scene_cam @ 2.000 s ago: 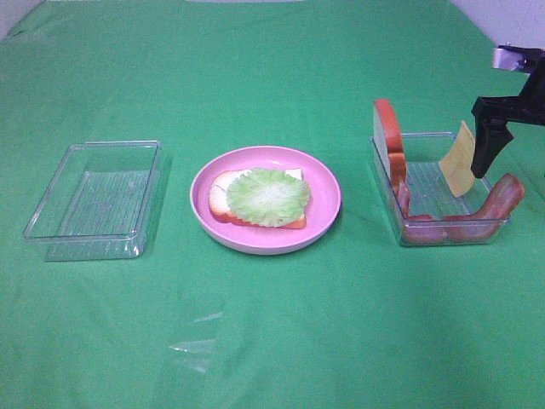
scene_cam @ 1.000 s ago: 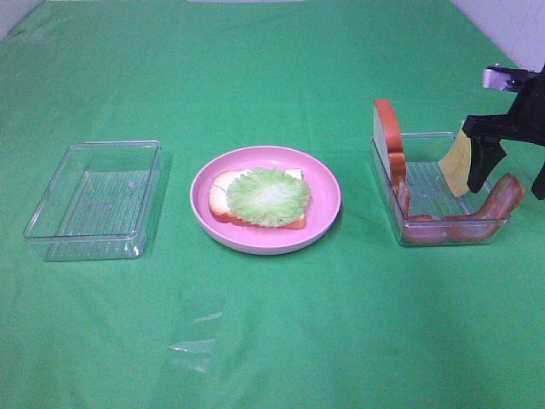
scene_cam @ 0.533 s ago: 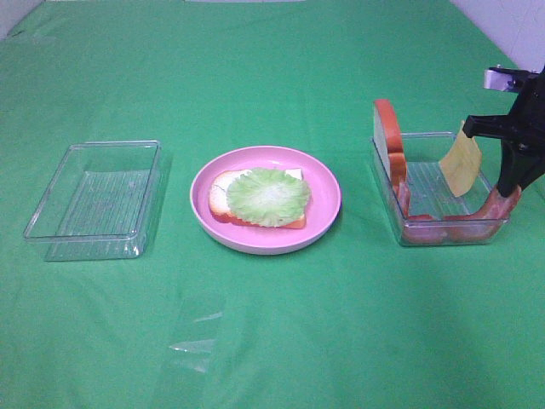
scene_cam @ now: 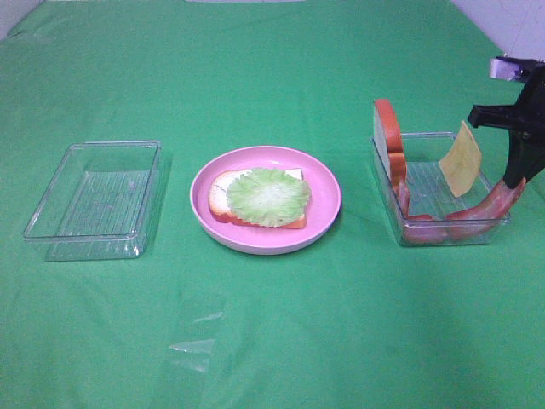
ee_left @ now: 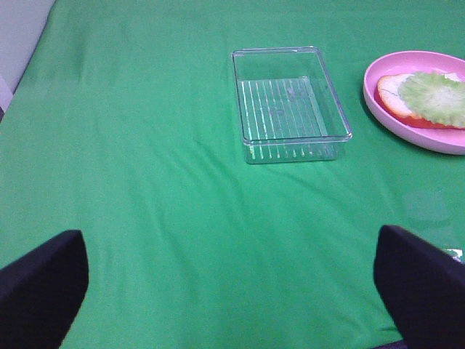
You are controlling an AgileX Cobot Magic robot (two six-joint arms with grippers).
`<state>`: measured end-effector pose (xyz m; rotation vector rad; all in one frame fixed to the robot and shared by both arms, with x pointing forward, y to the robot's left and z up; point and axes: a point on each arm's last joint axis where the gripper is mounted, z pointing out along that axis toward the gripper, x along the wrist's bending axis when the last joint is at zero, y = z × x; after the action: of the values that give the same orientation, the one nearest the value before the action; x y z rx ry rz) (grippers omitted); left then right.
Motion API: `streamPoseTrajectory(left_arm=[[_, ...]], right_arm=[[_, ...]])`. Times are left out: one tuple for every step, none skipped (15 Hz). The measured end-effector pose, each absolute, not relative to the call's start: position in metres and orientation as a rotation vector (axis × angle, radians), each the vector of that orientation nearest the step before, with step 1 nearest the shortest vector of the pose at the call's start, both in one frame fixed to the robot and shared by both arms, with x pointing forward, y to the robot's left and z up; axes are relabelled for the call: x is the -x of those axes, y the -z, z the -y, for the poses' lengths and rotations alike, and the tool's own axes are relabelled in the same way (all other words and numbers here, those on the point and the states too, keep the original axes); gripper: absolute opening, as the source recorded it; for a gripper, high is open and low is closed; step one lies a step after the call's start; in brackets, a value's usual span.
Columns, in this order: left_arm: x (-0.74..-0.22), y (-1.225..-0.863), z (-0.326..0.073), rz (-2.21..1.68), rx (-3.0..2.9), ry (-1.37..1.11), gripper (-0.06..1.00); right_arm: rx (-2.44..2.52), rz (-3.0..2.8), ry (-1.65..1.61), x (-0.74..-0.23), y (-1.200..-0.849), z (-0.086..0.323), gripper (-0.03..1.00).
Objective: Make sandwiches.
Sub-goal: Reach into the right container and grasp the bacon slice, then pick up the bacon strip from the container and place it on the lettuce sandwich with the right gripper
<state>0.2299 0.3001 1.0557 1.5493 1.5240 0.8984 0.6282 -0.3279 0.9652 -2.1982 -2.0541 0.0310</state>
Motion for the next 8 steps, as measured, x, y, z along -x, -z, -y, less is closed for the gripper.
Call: streamPoseTrajectory(left_arm=[[-0.23, -1.056, -0.3, -1.524, -1.549, -0.898, 0.99], [-0.23, -1.056, -0.3, -1.524, -1.549, -0.898, 0.99], [-0.23, -1.056, -0.3, -1.524, -1.549, -0.898, 0.99], [-0.23, -1.056, -0.3, -1.524, -1.549, -0.898, 0.99], [-0.23, -1.056, -0.3, -1.524, -1.549, -0.898, 0.99], [-0.23, -1.056, -0.3, -1.524, -1.549, -0.898, 0.99], [-0.23, -1.056, -0.3, -1.524, -1.549, -0.898, 0.99], [-0.23, -1.056, -0.3, -1.524, -1.549, -0.898, 0.99]], right_arm=[[2.218, 2.047, -0.01, -0.625, -0.978, 0.327, 0.03], [2.243, 2.062, 0.061, -0.618, -1.002, 0.325, 0.03], [2.252, 2.069, 0.085, -0.616, -1.009, 0.325, 0.03], [2.272, 2.086, 0.133, -0.611, -1.025, 0.324, 0.03], [2.29, 2.107, 0.177, -0.606, -1.04, 0.323, 0.03], [2.31, 2.13, 0.227, -0.599, -1.056, 0.323, 0.03], [2.33, 2.152, 0.288, -0.59, -1.075, 0.321, 0.03], [2.343, 2.162, 0.358, -0.582, -1.091, 0.319, 0.03]])
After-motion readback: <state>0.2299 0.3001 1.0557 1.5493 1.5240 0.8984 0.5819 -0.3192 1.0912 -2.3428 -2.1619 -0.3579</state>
